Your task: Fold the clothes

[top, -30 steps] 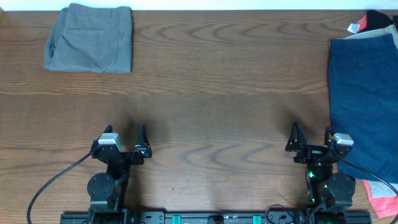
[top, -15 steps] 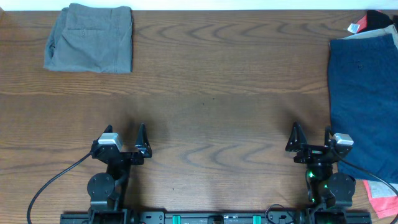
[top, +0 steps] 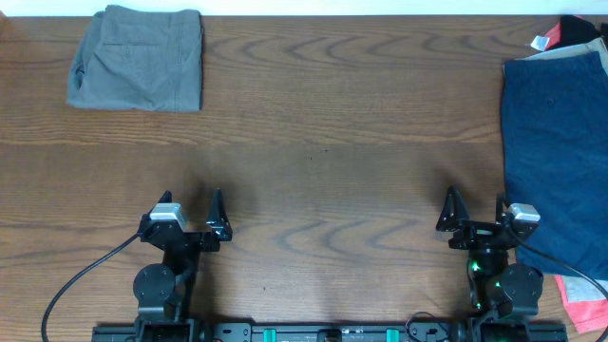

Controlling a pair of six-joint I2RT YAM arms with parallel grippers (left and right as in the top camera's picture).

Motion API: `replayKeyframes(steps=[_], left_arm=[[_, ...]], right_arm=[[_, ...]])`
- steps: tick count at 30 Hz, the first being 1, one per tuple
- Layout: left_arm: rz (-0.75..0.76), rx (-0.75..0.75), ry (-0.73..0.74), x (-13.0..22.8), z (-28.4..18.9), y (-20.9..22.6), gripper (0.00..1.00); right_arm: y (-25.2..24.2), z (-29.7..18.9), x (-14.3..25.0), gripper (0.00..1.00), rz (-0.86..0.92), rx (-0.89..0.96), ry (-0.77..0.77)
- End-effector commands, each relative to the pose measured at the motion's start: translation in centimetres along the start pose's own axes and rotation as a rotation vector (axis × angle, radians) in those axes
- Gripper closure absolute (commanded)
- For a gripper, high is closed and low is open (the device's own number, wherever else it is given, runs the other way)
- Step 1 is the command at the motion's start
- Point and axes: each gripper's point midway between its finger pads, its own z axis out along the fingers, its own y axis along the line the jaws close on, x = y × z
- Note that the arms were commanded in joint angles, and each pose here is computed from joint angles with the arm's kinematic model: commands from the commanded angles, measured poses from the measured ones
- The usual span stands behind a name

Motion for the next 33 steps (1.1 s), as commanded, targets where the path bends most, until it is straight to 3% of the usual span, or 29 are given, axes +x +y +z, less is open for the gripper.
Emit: replayKeyframes(steps=[1,16,18,21,23,28,33], left_arm=[[0.014,0.007,0.05,1.6,0.1,0.0,0.02],[0.014,0.007,0.05,1.6,0.1,0.0,0.02],[0.014,0.007,0.05,1.6,0.1,0.0,0.02],[0.014,0.007,0.05,1.6,0.1,0.0,0.02],[0.014,0.007,0.05,1.6,0.1,0.0,0.02],[0.014,0.007,0.05,1.6,0.1,0.0,0.02],[0.014,0.007,0.05,1.6,0.1,0.0,0.02]], right_arm=[[-0.2,0.0,0.1,0.01,-0.011,0.002,0.0],[0.4,0.0,-0.3,0.01,0.048,-0.027,-0.016],[1.9,-0.1,-0.4,0.01,0.202,-0.109,0.001],[5.9,-1.1,1.7,0.01,0.424,-0.329,0.176],[8.2,-2.2,2.3,0.01,0.443,-0.458,0.255],[9.3,-3.0,2.6,0.01,0.487,-0.524,0.308],[11.1,-4.0,0.8,0.01,0.47,-0.643,0.275]])
